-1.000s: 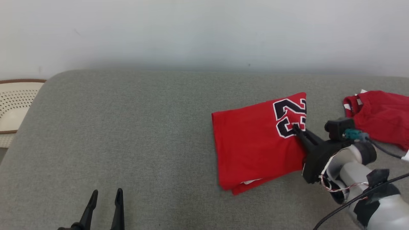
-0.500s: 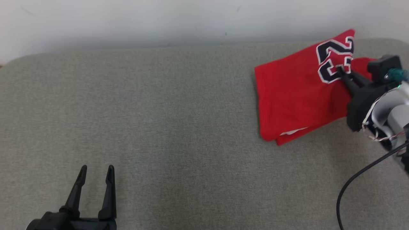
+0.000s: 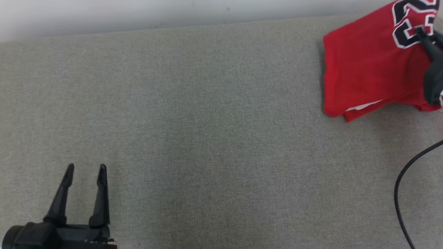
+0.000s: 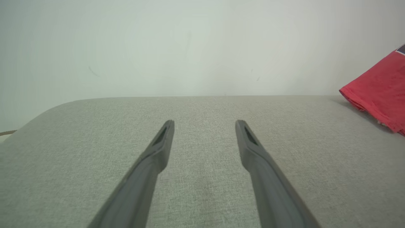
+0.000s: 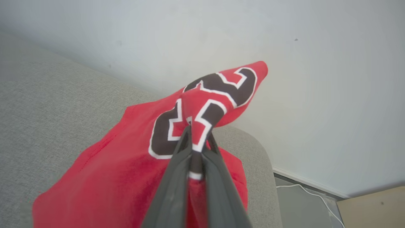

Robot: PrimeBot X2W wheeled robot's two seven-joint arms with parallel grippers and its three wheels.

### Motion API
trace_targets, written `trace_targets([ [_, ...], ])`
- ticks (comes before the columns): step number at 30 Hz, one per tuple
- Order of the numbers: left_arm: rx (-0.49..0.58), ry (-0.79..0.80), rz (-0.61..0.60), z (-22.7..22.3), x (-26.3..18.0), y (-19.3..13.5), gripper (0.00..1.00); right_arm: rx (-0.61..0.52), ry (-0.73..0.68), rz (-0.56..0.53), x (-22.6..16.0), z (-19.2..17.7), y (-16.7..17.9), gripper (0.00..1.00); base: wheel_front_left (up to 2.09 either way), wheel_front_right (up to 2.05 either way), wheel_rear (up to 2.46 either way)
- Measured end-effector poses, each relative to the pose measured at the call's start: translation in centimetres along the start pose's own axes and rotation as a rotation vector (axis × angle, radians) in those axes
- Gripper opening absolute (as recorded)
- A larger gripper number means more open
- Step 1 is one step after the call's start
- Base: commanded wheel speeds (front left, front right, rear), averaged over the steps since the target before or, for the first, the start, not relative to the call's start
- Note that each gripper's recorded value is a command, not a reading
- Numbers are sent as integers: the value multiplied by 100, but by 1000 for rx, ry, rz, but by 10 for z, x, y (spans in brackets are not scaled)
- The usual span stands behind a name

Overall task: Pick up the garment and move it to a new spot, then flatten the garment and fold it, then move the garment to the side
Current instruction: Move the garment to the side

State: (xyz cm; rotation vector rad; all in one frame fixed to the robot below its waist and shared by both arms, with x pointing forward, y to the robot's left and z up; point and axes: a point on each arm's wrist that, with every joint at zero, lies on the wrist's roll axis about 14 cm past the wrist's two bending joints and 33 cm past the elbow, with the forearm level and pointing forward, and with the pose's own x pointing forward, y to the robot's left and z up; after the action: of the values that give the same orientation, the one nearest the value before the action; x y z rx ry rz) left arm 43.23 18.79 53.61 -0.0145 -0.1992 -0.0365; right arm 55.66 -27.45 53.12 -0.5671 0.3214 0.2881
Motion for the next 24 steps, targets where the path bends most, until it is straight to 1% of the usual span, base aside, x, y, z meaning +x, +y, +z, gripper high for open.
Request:
trace_targets([
  [6,22,3,-8,-1,9,0,100,-18,47,-50,1,-11,-27,0,0,0,0],
  [12,35,16,-15,-8,16,0,100,-32,113,-94,1,-32,-49,0,0,0,0],
  [20,36,42,-34,-21,22,-4,100,-38,154,-92,11,-48,-49,0,0,0,0],
  [23,36,48,-35,-24,23,-5,100,-63,169,-100,14,-51,-53,0,0,0,0],
  [24,37,49,-34,-24,23,-4,100,-69,175,-102,15,-52,-54,4,0,0,0],
])
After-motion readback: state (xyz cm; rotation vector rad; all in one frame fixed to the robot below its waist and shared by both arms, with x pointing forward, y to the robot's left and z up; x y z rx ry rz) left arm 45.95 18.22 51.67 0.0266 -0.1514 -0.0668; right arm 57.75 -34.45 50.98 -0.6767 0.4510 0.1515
